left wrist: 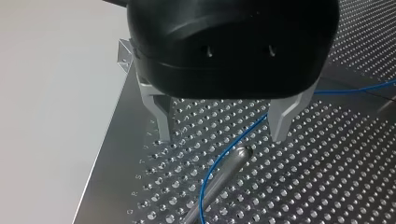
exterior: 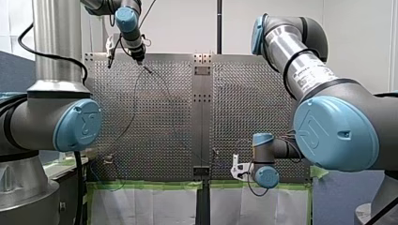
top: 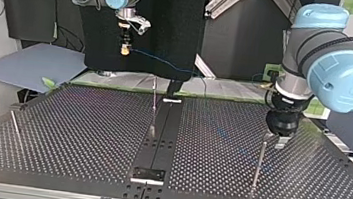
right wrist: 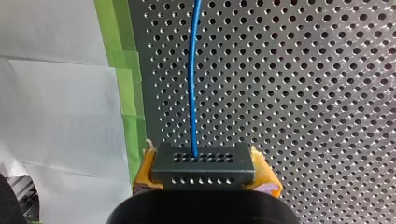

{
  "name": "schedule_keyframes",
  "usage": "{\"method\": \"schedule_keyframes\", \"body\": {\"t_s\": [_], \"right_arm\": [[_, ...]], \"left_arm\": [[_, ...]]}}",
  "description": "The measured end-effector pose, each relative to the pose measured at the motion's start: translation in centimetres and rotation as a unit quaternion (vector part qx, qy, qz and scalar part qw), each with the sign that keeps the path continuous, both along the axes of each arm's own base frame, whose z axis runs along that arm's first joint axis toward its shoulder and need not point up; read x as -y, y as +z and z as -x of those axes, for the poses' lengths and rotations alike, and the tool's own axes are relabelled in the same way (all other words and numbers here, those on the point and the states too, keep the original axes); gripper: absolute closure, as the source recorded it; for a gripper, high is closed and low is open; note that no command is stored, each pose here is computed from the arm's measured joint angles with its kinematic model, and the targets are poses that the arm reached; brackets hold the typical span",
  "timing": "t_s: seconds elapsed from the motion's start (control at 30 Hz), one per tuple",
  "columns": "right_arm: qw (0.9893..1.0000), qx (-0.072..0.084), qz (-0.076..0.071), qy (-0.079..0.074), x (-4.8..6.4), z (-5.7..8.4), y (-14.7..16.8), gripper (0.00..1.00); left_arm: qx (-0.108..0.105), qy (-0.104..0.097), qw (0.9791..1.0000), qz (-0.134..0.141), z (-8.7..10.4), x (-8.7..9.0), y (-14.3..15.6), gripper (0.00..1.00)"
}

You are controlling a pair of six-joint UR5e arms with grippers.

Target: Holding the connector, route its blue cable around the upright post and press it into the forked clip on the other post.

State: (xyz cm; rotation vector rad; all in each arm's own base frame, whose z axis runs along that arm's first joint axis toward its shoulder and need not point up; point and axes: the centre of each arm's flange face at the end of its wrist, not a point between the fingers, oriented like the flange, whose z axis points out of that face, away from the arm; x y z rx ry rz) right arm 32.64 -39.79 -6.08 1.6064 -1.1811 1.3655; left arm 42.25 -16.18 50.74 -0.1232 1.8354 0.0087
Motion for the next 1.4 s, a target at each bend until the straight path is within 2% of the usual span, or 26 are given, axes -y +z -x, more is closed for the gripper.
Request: {"method": "schedule_keyframes", "body": {"t_s": [0.3, 0.73, 0.97, 1.1, 1.27, 1.4], "right_arm": [[1.0000, 0.000, 0.000, 0.000, 0.0, 0.0, 0.0, 1.00], [1.0000, 0.000, 0.000, 0.000, 0.0, 0.0, 0.0, 1.00], [1.0000, 0.000, 0.000, 0.000, 0.0, 0.0, 0.0, 1.00], [1.0000, 0.000, 0.000, 0.000, 0.0, 0.0, 0.0, 1.00], [1.0000, 0.000, 0.000, 0.000, 0.0, 0.0, 0.0, 1.00], [1.0000, 0.001, 0.001, -0.001, 0.1, 0.0, 0.0, 1.00]], "left_arm": [[-0.001, 0.002, 1.0000, -0.001, 0.0, 0.0, 0.0, 0.00], [-0.012, 0.036, 0.9992, -0.012, 0.5, -0.7, -0.1, 0.00], [-0.013, 0.039, 0.9991, -0.014, 0.5, -0.7, -0.1, 0.00], [-0.008, 0.030, 0.9994, -0.017, 0.4, -0.4, -0.1, 0.00], [0.008, -0.002, 0.9996, -0.028, 0.3, 0.8, 0.2, 0.00], [0.022, -0.028, 0.9987, -0.037, 0.3, 2.0, 0.3, 0.00]]}}
